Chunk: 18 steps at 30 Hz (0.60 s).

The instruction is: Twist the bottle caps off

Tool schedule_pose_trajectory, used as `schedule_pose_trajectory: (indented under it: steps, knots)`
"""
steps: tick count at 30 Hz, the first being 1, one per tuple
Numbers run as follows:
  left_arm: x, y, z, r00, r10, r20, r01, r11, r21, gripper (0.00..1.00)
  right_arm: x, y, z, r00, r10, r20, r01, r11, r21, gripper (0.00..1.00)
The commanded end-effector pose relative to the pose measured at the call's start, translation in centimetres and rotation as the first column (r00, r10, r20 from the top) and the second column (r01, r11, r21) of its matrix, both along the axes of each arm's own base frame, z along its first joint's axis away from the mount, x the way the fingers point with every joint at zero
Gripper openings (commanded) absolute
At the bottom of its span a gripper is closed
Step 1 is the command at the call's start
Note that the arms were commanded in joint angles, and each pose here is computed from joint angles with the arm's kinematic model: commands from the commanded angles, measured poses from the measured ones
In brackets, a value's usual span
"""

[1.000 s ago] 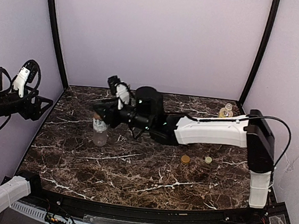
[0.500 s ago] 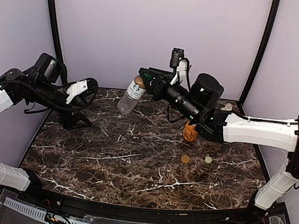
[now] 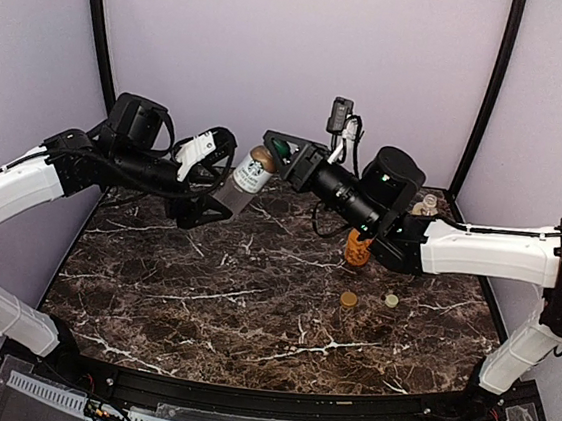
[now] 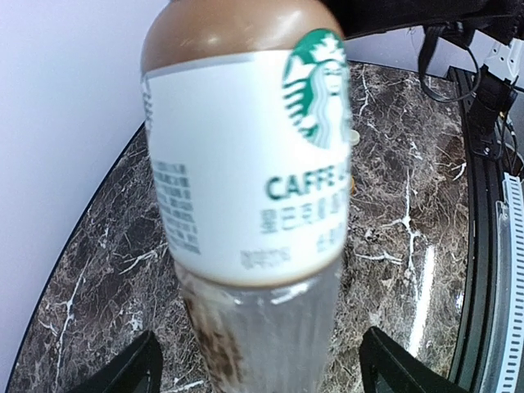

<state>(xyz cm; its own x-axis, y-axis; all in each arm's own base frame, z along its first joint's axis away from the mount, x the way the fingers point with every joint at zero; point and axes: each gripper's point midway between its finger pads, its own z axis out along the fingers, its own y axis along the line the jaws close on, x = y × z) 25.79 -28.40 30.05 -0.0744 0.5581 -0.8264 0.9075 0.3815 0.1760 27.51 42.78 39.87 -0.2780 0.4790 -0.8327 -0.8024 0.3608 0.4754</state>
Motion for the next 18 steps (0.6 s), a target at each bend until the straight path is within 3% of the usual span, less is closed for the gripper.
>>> schedule_pose_trajectory:
  steps: [1,9,18]
  knots:
    - [0.8,-0.6,1.6,0.998,0.062,-0.016,-0.063,0.994,-0.084,0.83,-1.3,0.1,2.0,0.998,0.064,0.0,-0.064,0.994,0.094,0.0]
    - [0.9,-0.5,1.4,0.997,0.076,-0.006,-0.077,0.993,-0.091,0.69,-2.3,1.5,2.4,0.991,0.135,0.01,-0.135,0.985,0.108,0.0]
    - [0.3,-0.4,0.7,0.998,0.062,-0.016,-0.063,0.994,-0.089,0.67,-2.4,2.0,3.0,0.989,0.148,0.016,-0.149,0.981,0.127,0.0]
